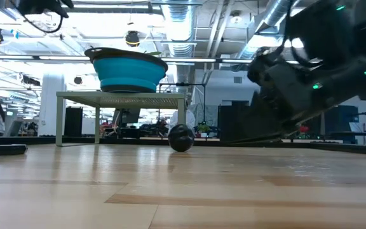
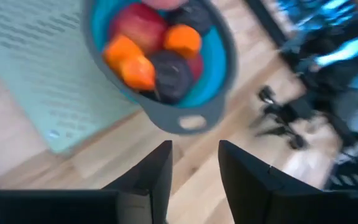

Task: Pick & Place Fruit
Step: Put the black plum into the blue strainer bowl on the shelf

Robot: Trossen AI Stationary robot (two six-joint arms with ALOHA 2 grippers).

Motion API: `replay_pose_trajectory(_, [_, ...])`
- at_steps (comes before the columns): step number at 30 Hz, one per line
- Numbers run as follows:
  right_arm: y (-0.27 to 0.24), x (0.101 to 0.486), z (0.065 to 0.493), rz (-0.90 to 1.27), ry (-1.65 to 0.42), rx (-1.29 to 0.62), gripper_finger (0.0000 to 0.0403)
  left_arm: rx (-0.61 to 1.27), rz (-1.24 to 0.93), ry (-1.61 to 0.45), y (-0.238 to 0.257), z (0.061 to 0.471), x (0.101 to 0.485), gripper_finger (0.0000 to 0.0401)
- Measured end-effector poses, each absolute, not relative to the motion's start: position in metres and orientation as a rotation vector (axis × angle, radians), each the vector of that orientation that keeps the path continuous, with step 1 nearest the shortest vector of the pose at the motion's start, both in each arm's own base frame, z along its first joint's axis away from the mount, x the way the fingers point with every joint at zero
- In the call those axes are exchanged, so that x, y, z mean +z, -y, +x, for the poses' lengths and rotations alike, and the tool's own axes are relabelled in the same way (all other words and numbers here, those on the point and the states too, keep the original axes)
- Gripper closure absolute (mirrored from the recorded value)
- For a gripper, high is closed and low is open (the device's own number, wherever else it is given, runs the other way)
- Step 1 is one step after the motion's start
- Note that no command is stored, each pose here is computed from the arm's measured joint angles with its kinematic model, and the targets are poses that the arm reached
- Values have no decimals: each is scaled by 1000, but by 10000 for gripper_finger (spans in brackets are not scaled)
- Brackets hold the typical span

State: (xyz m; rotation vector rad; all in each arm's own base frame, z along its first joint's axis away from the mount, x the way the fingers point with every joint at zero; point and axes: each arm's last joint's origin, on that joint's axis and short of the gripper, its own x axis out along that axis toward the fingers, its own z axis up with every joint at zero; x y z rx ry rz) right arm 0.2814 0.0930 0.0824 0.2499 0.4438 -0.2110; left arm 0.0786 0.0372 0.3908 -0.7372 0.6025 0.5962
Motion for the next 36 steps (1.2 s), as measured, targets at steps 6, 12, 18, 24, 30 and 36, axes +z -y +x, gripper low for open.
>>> replay_pose_trajectory(6, [-69, 82, 288, 197, -446, -281, 290, 421, -778, -509, -21, 80, 349, 300])
replay_pose_trajectory(12, [-44, 86, 299, 175, -435, -359, 160, 254, -763, -514, -9, 103, 313, 316])
replay_pose_trajectory(18, [-29, 95, 318, 140, -456, -408, 37, 72, -660, -540, 13, 124, 300, 335])
replay_pose_trajectory(24, [-17, 95, 323, 140, -501, -455, 6, -15, -466, -453, 49, 144, 293, 357])
replay_pose_trajectory(30, [-5, 96, 323, 150, -489, -522, 20, 14, -327, -312, 87, 162, 267, 370])
replay_pose_trajectory(36, [0, 87, 335, 53, -455, -501, 22, 9, -320, -227, 114, 178, 239, 372])
